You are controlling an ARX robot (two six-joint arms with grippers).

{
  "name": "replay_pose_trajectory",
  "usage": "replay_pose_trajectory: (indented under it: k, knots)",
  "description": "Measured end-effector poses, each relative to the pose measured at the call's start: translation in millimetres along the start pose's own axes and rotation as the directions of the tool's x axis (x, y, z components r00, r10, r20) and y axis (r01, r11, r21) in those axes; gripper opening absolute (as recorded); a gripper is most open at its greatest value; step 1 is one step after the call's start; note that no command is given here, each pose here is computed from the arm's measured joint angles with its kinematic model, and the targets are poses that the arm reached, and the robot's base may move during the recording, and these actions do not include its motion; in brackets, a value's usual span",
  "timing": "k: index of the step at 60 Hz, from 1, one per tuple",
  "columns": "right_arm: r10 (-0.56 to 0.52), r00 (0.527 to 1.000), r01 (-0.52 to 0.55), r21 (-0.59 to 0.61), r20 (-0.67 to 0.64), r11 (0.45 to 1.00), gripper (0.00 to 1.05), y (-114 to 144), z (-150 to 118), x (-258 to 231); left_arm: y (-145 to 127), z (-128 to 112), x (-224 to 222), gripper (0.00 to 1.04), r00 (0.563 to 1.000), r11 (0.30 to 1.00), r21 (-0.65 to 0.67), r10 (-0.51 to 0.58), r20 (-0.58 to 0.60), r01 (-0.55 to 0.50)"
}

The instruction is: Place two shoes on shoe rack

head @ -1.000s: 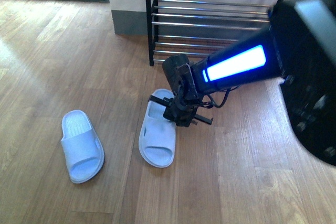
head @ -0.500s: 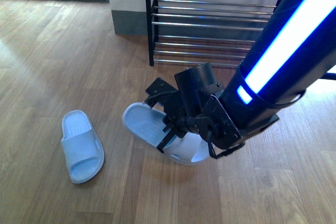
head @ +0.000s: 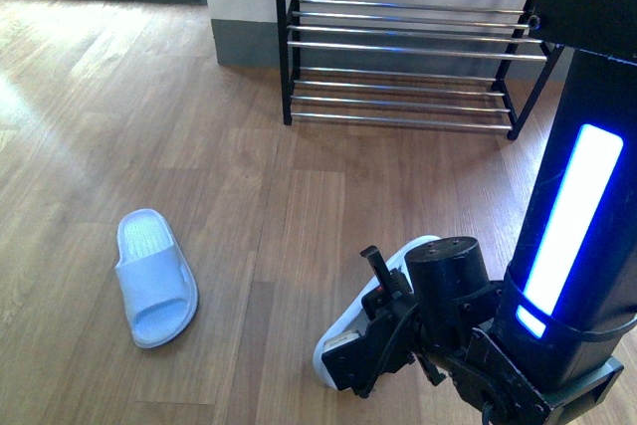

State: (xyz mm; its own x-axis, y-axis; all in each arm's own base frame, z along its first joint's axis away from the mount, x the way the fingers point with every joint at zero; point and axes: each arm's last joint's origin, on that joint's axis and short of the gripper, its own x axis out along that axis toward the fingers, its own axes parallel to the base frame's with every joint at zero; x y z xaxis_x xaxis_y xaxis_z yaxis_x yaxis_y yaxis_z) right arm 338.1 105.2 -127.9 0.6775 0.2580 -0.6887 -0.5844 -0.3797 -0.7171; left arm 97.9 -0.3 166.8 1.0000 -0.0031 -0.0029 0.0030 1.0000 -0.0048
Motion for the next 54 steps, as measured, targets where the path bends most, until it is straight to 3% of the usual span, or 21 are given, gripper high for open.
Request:
replay_pose_trajectory:
  k: [6, 15, 20, 23, 26, 30, 32, 34, 36, 39, 41, 46, 54]
  knots:
    - [-0.03, 1.0, 0.03, 0.011, 0.004, 0.999, 0.23, -5, 3, -1, 0, 0, 0, 0.95, 1.0, 1.0, 0.0, 0.0, 0.0, 0.0]
    - [-0.064, 0.998, 0.061, 0.207, 0.007, 0.976, 0.49, -26, 12, -23, 0, 0, 0, 0.95, 1.0, 1.0, 0.0, 0.0, 0.0, 0.0]
    - [-0.06, 0.998, 0.065, 0.379, -0.025, 0.923, 0.63, -45, 12, -36, 0, 0, 0, 0.95, 1.0, 1.0, 0.0, 0.0, 0.0, 0.0]
    - [-0.029, 0.999, 0.048, 0.53, -0.045, 0.846, 0.72, -57, 9, -42, 0, 0, 0, 0.95, 1.0, 1.0, 0.0, 0.0, 0.0, 0.0]
    - [0.008, 0.997, 0.042, 0.674, -0.072, 0.737, 0.8, -68, 6, -47, 0, 0, 0, 0.95, 1.0, 1.0, 0.0, 0.0, 0.0, 0.0]
    - [0.057, 0.993, 0.058, 0.839, -0.105, 0.542, 0.92, -77, 0, -48, 0, 0, 0, 0.95, 1.0, 1.0, 0.0, 0.0, 0.0, 0.0]
    - [0.074, 0.987, 0.1, 0.916, -0.14, 0.389, 0.97, -80, -4, -46, 0, 0, 0, 0.95, 1.0, 1.0, 0.0, 0.0, 0.0, 0.0]
    - [0.098, 0.982, 0.127, 0.945, -0.163, 0.301, 0.96, -79, -7, -43, 0, 0, 0, 0.95, 1.0, 1.0, 0.0, 0.0, 0.0, 0.0]
    - [0.132, 0.971, 0.18, 0.974, -0.198, 0.138, 0.95, -76, -12, -38, 0, 0, 0, 0.95, 1.0, 1.0, 0.0, 0.0, 0.0, 0.0]
    - [0.194, 0.953, 0.254, 0.964, -0.235, -0.079, 0.95, -68, -18, -31, 0, 0, 0, 0.95, 1.0, 1.0, 0.0, 0.0, 0.0, 0.0]
    - [0.223, 0.938, 0.309, 0.932, -0.266, -0.19, 0.95, -60, -21, -26, 0, 0, 0, 0.95, 1.0, 1.0, 0.0, 0.0, 0.0, 0.0]
    - [0.265, 0.916, 0.378, 0.873, -0.302, -0.309, 0.95, -47, -25, -20, 0, 0, 0, 0.95, 1.0, 1.0, 0.0, 0.0, 0.0, 0.0]
    - [0.308, 0.899, 0.418, 0.822, -0.313, -0.386, 0.95, -26, -27, -14, 0, 0, 0, 0.95, 1.0, 1.0, 0.0, 0.0, 0.0, 0.0]
